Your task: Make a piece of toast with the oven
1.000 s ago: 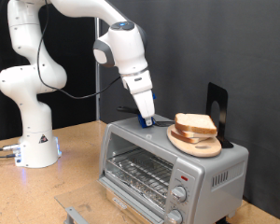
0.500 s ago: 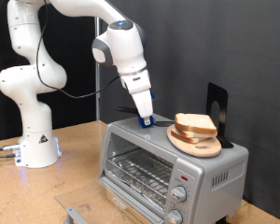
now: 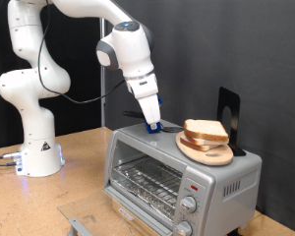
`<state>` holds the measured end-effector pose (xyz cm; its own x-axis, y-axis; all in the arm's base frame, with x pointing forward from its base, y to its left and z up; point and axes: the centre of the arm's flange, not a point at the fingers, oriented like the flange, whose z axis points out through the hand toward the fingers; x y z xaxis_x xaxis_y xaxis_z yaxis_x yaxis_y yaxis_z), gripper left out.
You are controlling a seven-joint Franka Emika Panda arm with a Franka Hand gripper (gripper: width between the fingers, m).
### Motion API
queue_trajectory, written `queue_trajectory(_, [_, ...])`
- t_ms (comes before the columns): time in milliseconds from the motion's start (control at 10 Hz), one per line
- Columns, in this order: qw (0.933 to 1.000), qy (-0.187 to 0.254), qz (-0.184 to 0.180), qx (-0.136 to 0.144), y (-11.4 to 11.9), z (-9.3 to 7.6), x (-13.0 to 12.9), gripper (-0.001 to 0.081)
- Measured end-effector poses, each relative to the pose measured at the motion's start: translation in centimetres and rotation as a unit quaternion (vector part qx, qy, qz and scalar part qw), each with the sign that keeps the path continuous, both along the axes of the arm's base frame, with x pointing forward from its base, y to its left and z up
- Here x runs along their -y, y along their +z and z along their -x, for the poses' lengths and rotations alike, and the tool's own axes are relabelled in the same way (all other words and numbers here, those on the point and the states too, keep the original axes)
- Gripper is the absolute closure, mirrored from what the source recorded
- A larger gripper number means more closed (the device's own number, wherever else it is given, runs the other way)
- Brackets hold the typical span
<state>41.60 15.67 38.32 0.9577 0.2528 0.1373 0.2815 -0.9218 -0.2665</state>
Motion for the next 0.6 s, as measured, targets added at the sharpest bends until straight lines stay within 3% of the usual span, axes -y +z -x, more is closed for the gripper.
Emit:
queue_trajectory(100, [1.0000,-0.002,0.000,0.000,0.01,-0.04,0.10,0.0315])
queue_trajectory(600, [1.0000,-0.006,0.000,0.006,0.12,-0.21,0.38,0.0315])
